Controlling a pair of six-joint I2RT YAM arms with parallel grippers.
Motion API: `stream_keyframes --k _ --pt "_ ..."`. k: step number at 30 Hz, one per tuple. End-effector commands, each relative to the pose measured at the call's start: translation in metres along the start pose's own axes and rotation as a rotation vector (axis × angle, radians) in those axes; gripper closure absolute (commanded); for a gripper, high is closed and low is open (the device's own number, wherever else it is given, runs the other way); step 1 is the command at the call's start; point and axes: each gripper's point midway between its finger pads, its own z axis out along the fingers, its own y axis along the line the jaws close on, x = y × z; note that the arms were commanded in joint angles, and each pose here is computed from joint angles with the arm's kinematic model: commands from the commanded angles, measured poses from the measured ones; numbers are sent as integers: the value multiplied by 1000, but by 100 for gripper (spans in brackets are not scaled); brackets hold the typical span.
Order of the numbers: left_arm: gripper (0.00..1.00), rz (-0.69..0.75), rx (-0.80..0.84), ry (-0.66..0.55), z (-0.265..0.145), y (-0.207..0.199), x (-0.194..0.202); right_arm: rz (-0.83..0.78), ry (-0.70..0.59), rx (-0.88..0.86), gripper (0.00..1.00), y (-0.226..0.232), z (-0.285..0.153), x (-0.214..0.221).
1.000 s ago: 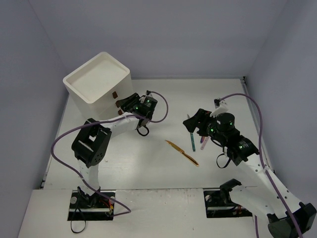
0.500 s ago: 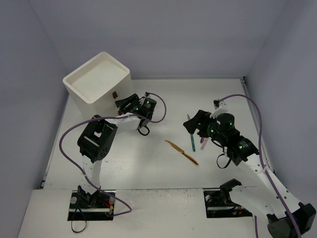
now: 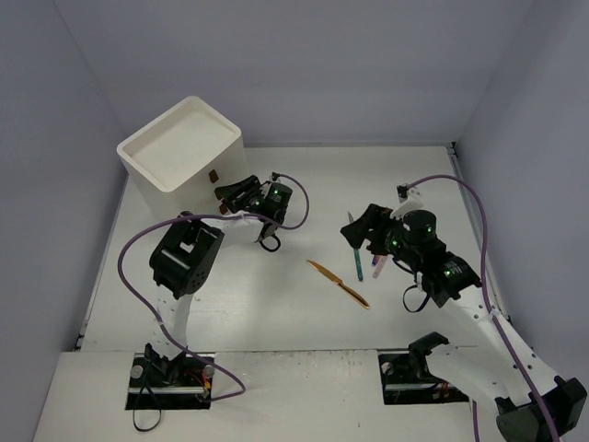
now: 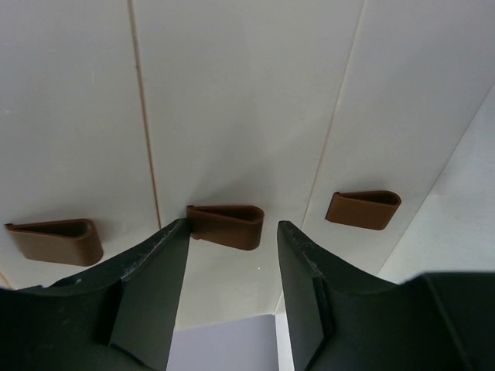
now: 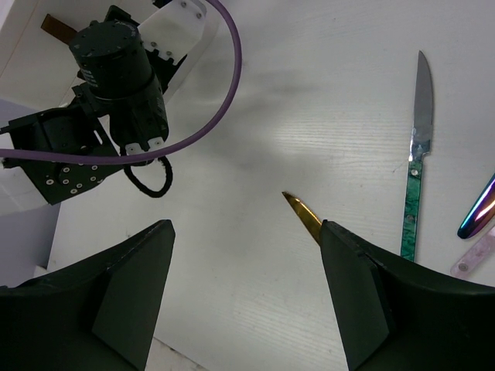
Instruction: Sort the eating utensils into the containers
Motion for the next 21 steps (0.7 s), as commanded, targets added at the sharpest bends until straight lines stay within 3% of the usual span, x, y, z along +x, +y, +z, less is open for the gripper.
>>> stream_keyframes --k 1,10,15,21 --pt "59 -98 -65 14 -1 34 -7 -4 -31 -28 27 4 0 -7" --pt "79 -111 -77 23 0 45 -5 0 -30 -28 27 4 -1 -6" --pt "100 -113 -75 14 -3 48 -5 4 -26 -26 27 3 0 -5" --pt "100 -137 -65 -29 -22 46 -9 7 -27 -25 27 3 0 -6"
